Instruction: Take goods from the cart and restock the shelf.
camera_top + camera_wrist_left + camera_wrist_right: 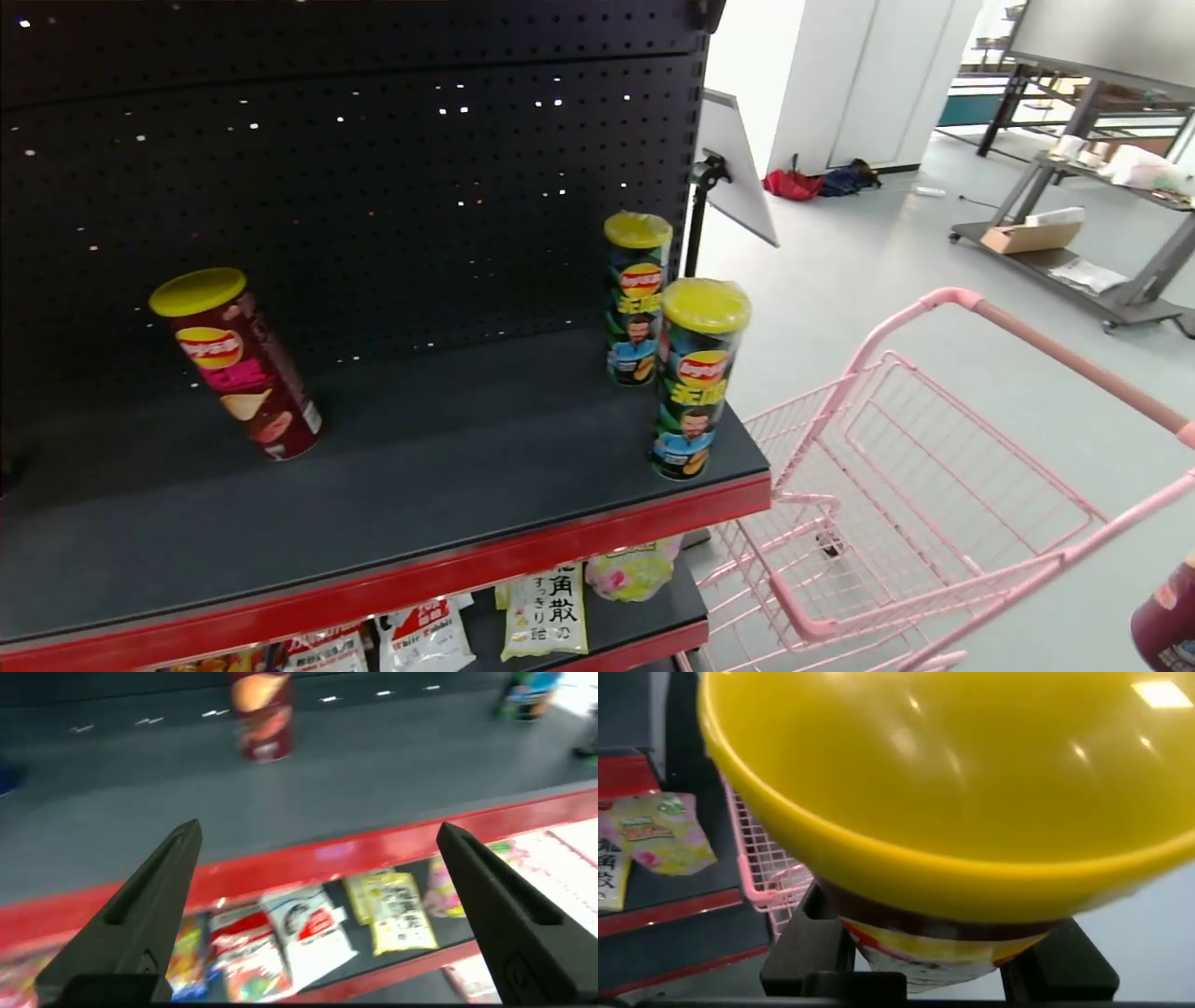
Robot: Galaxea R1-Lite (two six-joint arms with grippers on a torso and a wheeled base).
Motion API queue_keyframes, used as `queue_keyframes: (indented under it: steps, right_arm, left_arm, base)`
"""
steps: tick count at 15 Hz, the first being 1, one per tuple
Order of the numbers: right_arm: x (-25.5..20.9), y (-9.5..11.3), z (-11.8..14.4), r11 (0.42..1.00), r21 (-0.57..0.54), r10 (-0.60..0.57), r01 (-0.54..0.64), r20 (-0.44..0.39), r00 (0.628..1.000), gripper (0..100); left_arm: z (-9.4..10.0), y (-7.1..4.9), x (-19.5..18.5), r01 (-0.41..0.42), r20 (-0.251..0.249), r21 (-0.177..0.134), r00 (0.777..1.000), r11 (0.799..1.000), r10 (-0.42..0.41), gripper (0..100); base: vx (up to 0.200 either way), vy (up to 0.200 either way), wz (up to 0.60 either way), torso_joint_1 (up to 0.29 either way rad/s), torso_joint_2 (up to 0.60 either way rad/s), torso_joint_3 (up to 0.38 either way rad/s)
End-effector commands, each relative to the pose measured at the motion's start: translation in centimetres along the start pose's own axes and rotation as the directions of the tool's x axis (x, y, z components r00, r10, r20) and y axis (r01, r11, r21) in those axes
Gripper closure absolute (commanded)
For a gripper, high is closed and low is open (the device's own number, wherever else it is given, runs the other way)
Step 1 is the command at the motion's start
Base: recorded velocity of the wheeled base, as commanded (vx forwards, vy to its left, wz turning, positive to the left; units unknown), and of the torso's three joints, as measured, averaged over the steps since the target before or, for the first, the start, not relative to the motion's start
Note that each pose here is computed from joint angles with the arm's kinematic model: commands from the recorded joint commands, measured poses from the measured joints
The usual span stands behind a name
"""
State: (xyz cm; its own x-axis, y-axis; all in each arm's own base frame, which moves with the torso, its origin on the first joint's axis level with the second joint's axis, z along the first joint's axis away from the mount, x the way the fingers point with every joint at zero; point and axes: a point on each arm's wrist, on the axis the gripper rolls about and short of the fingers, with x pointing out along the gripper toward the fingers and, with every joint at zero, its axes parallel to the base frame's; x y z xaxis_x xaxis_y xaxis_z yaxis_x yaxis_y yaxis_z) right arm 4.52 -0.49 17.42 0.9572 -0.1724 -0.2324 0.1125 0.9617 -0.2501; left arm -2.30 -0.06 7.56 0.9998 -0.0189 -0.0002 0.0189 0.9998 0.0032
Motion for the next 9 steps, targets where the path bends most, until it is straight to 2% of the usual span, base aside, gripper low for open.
queue_keyframes:
  steps: [1, 4, 6, 9]
  right_arm:
    - [-0.4, 0.1, -0.5, 1.000, 0.001, -0.001, 0.001, 0.010, 1.000, 100]
    - [-0.4, 0.1, -0.7, 1.000, 0.000, 0.001, -0.001, 0.007, 1.000, 100]
    - [-0.7, 0.2, -1.4, 1.000, -0.001, -0.001, 0.001, 0.008, 1.000, 100]
    - [-2.0, 0.3, -2.5, 1.000, 0.014, -0.003, 0.002, 0.069, 0.998, 100]
  left_arm:
    - [0.0, 0.0, 0.0, -0.001, -0.001, 0.000, 1.000, 1.000, 0.001, 0]
    - [0.0, 0.0, 0.0, -0.001, 0.000, 0.000, 1.000, 1.000, 0.001, 0]
    - [0.0, 0.0, 0.0, -0.001, -0.001, -0.002, 1.000, 1.000, 0.001, 0]
    - [0.0, 0.0, 0.0, -0.001, -0.001, -0.002, 1.000, 1.000, 0.001, 0]
  base:
    - [0.000, 0.000, 0.60, 0.002, 0.00, 0.002]
    - [0.000, 0.000, 0.60, 0.005, 0.00, 0.002]
    - [0.000, 0.000, 0.00, 0.000, 0.00, 0.000]
    - [0.000, 0.000, 0.00, 0.000, 0.00, 0.000]
